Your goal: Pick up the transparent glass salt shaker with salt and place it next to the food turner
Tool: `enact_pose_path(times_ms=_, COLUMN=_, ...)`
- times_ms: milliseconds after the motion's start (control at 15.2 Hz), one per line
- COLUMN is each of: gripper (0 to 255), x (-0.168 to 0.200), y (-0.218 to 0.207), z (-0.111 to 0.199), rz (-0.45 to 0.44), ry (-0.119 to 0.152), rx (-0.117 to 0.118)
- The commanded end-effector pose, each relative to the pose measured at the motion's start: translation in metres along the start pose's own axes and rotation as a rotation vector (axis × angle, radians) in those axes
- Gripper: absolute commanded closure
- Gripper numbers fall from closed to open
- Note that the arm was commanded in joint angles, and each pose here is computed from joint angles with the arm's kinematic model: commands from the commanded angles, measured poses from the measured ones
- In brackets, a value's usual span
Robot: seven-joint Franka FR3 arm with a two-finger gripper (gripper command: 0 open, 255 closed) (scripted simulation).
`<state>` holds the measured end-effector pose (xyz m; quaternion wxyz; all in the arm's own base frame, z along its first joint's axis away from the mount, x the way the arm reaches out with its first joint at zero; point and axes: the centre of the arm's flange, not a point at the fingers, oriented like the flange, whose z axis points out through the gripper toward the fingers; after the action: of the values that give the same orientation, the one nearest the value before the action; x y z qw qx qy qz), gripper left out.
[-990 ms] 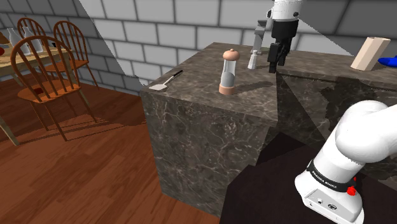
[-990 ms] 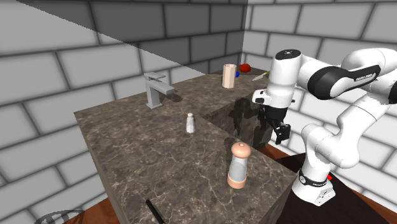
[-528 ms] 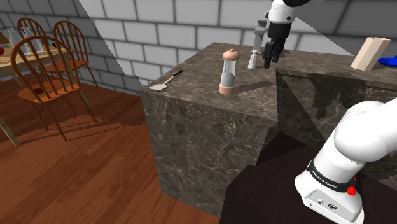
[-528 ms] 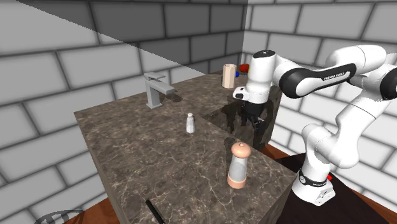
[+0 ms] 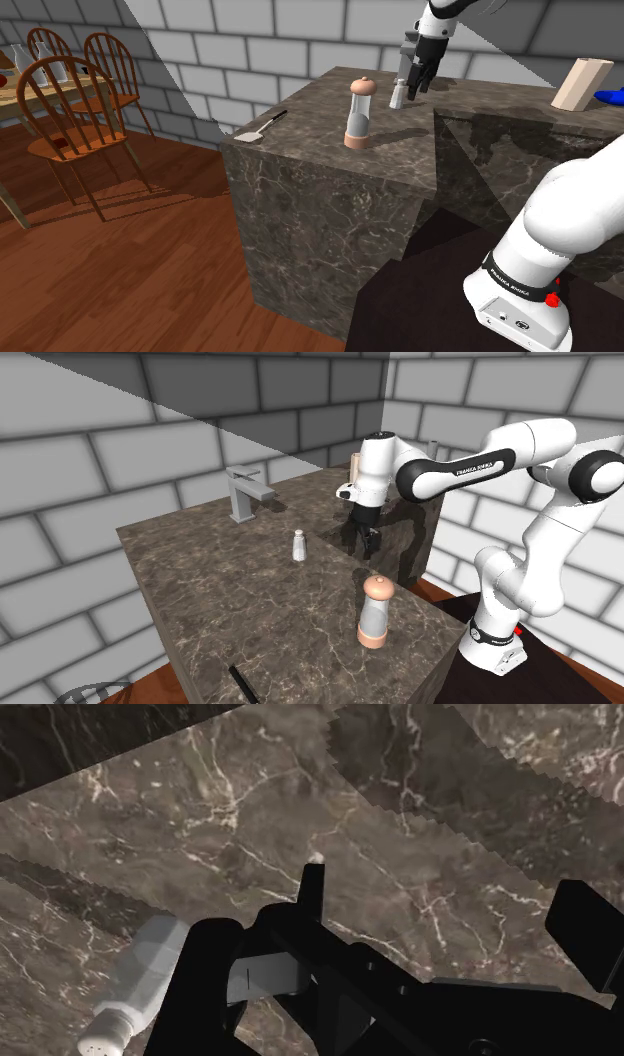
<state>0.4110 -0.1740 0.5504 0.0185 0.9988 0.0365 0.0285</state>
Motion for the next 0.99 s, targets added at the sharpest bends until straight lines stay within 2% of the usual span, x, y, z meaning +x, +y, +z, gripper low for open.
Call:
enact_pose_path(times_ms=0, gripper=0, x=0.013, y=0.023, z=0.002, rz=0.003, ry=0.021, rx=0.0)
enact_pose_path(times_ms=924, gripper=0, x=0.091, y=0.176, z=0.024, rz=0.029, ry=0.159, rx=0.009)
